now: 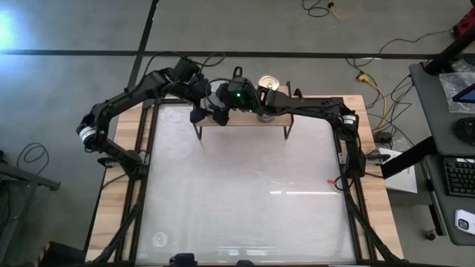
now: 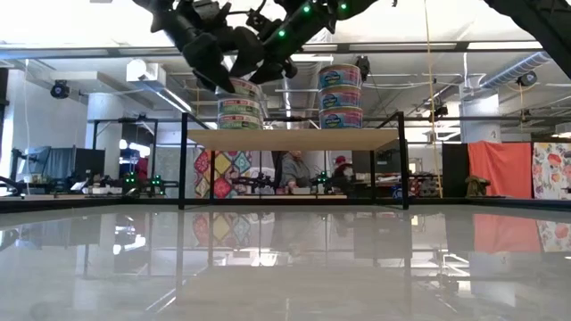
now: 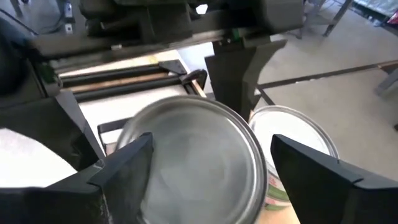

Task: Stack canned seafood by type on shelf
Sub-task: Stack the green tuna can on top of the green tuna can on the shelf

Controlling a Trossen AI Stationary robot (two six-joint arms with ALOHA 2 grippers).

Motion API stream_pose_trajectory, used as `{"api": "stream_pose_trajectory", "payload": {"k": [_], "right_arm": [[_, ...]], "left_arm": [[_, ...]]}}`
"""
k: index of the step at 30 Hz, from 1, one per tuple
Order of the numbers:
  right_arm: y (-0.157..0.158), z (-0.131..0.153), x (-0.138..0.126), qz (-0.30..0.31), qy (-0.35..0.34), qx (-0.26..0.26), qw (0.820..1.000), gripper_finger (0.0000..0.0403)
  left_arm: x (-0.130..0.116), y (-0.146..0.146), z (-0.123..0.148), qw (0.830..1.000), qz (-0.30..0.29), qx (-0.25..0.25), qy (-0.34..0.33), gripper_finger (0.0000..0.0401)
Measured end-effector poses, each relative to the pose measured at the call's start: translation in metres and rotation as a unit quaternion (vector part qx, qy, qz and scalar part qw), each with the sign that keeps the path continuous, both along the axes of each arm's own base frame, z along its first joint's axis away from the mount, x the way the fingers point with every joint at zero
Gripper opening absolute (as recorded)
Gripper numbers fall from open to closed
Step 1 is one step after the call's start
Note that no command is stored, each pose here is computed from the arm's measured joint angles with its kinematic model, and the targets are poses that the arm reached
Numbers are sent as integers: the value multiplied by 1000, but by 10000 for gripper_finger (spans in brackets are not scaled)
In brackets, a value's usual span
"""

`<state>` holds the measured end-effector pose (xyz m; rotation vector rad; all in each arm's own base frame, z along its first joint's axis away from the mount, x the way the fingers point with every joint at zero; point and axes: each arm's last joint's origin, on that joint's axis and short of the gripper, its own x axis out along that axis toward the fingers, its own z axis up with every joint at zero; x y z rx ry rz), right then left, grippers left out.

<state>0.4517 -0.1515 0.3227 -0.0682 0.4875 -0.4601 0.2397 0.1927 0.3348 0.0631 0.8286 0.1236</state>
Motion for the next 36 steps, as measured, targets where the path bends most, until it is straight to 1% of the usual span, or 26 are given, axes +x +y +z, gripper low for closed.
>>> {"api": "stream_pose_trajectory", "payload": {"k": [3, 6, 12, 19, 24, 29, 31, 34, 36], "right_arm": [[-1, -1, -1, -2, 4, 1, 1000, 313], [-1, -2, -1, -4, 10, 0, 1000, 311], [-2, -2, -2, -6, 12, 0, 1000, 319], [-2, -2, -3, -8, 18, 0, 1000, 324], [-1, 5, -5, -5, 23, -9, 1000, 318], [-2, 15, -5, 0, 17, -30, 999, 316], [-3, 17, -5, -9, 20, -47, 999, 318], [-5, 17, -6, -33, 47, -90, 994, 324], [-6, 16, -7, -39, 64, -104, 992, 327]], "left_arm": [[-2, 0, -2, 1000, -3, -3, 8, 398], [-3, -1, -2, 1000, -17, 4, 15, 398], [-3, -1, -2, 999, -32, 17, 18, 398], [-3, 0, -2, 999, -25, 30, 25, 398], [-3, 0, -2, 999, -24, 31, 26, 398], [-4, -1, -2, 999, -25, 31, 26, 398], [-3, -1, -2, 999, -34, 31, 22, 398], [-3, -1, -2, 998, -44, 37, 18, 398], [-3, -1, -1, 998, -49, 40, 17, 398]]}}
